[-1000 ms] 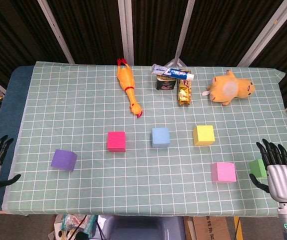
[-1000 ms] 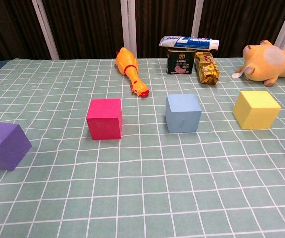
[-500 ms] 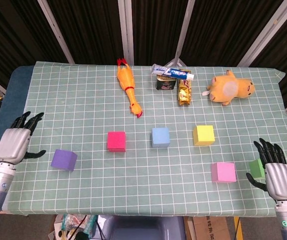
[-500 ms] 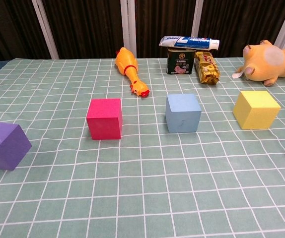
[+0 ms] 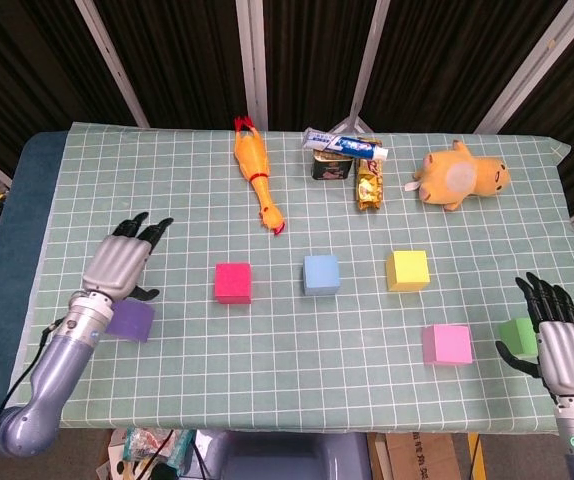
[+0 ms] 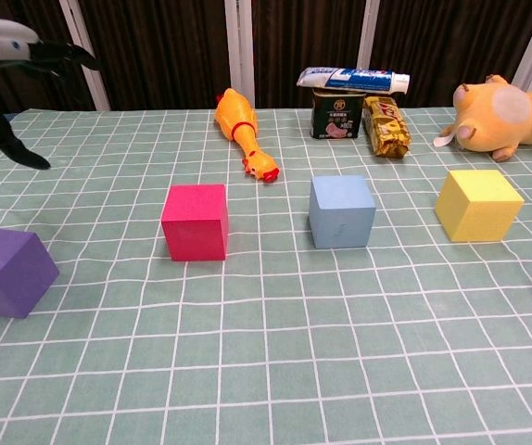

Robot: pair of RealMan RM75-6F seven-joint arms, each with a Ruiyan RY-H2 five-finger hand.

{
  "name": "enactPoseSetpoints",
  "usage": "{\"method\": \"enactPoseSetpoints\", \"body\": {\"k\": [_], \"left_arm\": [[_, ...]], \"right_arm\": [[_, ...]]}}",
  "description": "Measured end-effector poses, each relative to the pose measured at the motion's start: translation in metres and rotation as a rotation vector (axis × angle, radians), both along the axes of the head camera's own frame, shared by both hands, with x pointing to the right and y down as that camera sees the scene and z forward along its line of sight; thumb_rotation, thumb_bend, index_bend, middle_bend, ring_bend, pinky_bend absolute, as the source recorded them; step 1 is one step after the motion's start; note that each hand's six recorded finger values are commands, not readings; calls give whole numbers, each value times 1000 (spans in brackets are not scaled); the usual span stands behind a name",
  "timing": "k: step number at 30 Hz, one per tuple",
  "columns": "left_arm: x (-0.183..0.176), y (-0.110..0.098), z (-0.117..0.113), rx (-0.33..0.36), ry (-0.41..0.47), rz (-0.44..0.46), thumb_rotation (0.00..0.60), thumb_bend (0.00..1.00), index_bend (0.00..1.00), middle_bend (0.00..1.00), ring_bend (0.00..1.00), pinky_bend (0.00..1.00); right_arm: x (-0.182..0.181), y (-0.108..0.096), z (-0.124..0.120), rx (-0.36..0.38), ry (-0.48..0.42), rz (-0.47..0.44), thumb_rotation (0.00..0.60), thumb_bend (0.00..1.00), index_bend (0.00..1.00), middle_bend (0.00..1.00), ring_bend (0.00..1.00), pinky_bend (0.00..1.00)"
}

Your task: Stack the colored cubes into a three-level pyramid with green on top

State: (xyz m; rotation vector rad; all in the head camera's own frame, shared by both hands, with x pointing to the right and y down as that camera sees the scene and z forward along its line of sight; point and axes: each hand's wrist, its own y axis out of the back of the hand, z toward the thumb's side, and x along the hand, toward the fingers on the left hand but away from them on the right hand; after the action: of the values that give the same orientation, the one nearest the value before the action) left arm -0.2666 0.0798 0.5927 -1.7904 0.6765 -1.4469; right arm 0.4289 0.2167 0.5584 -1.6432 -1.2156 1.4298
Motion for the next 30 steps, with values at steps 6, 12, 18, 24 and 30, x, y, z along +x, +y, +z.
{"method": "enactPoseSetpoints", "body": {"k": [6, 12, 18, 24, 30], "left_arm": [[34, 1, 24, -41, -21, 33, 600, 148, 0, 241, 34, 123], [55, 0, 42, -57, -48, 58, 600, 152, 0, 244, 35, 123], [73, 1, 51, -70, -45, 79, 600, 154, 0, 235, 35, 123], [83, 4, 59, -84, -43, 97, 600, 184, 0, 228, 35, 123], [90, 7, 68, -100, -48, 104, 600, 210, 0, 229, 35, 123]], "right_arm": [[0, 0, 2, -6, -18, 5, 600, 265, 0, 0, 0, 0], [1, -1, 3, -15, -32, 16, 600, 265, 0, 0, 0, 0], [1, -1, 4, -22, -41, 20, 600, 265, 0, 0, 0, 0], [1, -1, 4, -25, -44, 23, 600, 264, 0, 0, 0, 0], [0, -1, 4, -26, -47, 23, 600, 264, 0, 0, 0, 0]]}}
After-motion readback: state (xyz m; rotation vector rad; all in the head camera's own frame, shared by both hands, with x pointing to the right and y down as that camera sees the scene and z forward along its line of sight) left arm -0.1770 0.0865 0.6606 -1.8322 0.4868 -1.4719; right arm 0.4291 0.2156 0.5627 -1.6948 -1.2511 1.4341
